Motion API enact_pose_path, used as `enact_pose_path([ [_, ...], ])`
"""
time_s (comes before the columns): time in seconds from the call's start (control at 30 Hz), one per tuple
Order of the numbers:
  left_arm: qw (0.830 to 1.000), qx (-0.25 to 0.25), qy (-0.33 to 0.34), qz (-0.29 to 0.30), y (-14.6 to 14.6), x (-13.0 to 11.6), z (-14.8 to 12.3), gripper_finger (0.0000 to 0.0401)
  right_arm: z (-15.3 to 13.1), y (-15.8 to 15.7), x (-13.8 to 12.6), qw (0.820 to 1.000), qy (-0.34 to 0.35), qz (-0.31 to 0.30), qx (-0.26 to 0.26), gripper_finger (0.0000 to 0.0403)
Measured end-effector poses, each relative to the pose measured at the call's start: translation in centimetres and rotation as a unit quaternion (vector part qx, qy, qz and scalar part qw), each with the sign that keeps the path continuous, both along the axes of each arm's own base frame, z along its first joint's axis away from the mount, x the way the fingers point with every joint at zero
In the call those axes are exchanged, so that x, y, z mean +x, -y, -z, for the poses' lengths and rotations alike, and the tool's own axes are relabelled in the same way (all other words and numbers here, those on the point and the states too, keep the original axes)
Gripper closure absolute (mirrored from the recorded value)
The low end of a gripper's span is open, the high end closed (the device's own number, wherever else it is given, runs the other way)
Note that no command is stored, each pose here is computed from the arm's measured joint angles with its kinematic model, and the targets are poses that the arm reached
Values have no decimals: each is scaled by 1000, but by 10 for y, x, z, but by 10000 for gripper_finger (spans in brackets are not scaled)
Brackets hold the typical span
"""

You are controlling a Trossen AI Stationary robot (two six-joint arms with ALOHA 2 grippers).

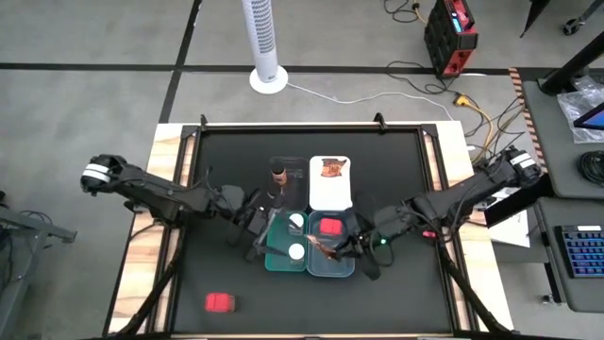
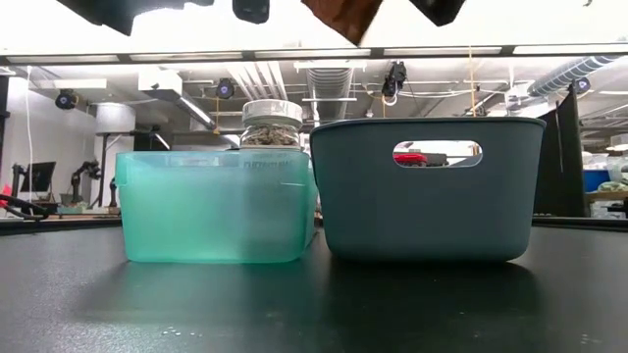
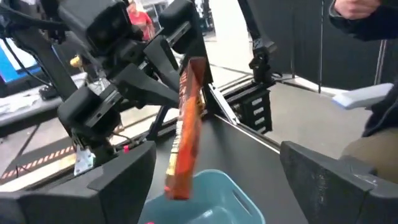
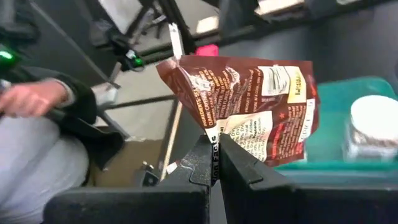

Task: Sort spices by type
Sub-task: Put the orange seasoning pack into the white bin

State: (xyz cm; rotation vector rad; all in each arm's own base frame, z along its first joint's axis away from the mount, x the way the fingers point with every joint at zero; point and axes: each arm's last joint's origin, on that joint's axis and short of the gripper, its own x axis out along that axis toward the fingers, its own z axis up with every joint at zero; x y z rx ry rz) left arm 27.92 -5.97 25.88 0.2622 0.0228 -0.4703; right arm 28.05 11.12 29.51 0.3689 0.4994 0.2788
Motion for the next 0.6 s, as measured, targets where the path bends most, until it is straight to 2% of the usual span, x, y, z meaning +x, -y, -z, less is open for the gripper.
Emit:
enact_pose_path([
  [0.13, 1000, -2, 16, -8, 0, 11, 9, 74, -4, 7, 5, 999, 25, -19, 10, 394],
  [0.23, 999, -2, 26, -46, -2, 20, 7, 75, -4, 11, 6, 999, 25, -19, 5, 394],
  [0.4, 999, 12, 14, -42, 0, 36, 10, 78, -4, 13, 7, 999, 29, -19, 1, 394],
  [0.5, 999, 21, -3, -39, 1, 41, 12, 97, -5, 13, 7, 999, 31, -21, 0, 394],
  [0.6, 999, 26, -6, -39, 1, 42, 13, 142, -5, 13, 7, 999, 30, -21, -1, 394],
])
